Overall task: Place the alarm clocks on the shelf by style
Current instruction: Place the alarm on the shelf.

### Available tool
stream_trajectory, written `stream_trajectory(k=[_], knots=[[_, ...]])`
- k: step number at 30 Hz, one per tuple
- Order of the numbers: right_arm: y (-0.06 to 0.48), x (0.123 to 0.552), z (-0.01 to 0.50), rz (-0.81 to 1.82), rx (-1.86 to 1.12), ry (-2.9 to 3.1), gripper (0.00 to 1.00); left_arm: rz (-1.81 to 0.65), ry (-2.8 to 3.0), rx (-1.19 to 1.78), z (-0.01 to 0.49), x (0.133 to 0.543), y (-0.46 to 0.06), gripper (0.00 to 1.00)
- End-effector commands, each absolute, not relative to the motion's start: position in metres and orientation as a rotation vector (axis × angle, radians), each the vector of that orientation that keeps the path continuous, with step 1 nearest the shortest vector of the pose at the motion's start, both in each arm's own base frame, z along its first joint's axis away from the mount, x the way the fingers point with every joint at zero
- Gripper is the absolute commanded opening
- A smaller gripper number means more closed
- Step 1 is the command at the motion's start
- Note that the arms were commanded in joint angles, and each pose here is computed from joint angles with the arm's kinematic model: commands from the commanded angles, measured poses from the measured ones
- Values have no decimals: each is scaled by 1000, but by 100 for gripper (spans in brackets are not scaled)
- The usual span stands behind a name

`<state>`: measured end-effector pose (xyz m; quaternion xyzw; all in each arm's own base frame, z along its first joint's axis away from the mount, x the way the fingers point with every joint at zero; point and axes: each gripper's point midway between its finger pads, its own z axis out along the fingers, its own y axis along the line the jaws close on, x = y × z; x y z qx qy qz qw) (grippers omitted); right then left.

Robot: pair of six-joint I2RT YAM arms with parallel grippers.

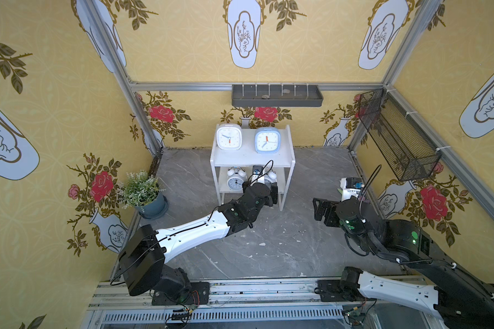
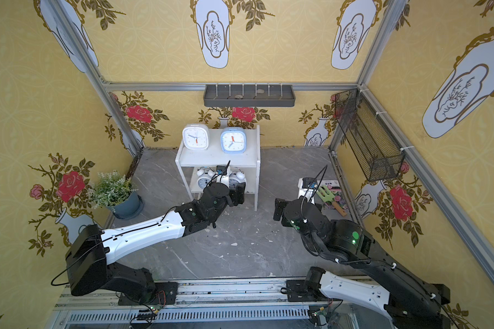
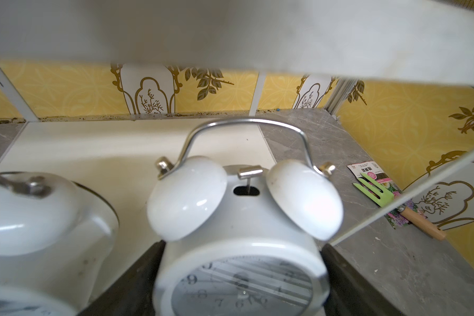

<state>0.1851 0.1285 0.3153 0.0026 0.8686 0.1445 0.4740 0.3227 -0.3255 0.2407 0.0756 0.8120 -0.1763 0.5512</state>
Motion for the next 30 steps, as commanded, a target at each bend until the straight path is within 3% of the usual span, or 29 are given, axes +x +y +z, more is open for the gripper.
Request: stream_trajectory(k=[1, 30], knots=[[133, 185, 322, 400, -5, 2094, 97, -456, 1852, 152, 258, 332, -331, 73], [132, 181, 320, 438, -30, 2084, 97, -356, 1818, 150, 237, 350, -336, 73]])
